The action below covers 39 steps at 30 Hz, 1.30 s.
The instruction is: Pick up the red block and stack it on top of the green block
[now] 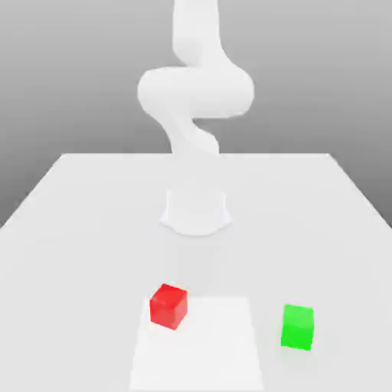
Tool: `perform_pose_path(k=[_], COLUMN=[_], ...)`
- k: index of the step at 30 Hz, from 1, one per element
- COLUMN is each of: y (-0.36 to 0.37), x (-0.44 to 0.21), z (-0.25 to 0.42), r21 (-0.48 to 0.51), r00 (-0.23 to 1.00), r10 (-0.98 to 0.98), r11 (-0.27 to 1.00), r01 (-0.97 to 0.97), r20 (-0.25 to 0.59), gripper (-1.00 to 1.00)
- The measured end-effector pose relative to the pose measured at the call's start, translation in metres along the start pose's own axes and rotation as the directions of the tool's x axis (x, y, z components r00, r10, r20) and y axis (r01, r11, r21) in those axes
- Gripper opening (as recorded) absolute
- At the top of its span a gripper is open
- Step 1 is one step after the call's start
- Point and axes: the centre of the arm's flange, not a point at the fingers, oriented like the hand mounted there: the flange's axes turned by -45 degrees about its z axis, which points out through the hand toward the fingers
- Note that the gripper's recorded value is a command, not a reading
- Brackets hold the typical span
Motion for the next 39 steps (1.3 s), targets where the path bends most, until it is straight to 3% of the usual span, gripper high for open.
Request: perform_pose_path(k=[9,17,24,25,32,39], y=[0.028,0.053,0.057,0.057,0.057,0.055], x=[-0.107,-0.285,-0.348,-0.354,-0.354,-0.317], z=[0.204,0.317,0.366,0.371,0.372,0.33], r21=[-0.1,-0.246,-0.27,-0.27,-0.27,-0.27], r00=[0.932,0.737,0.699,0.699,0.699,0.7], r10=[0.174,0.36,0.386,0.386,0.386,0.385], r11=[0.984,0.933,0.922,0.922,0.922,0.923], r01=[-0.149,-0.264,-0.277,-0.276,-0.277,-0.276], r20=[0.318,0.573,0.602,0.602,0.601,0.602], gripper=[0.0,0.0,0.0,-1.0,-1.0,-1.0])
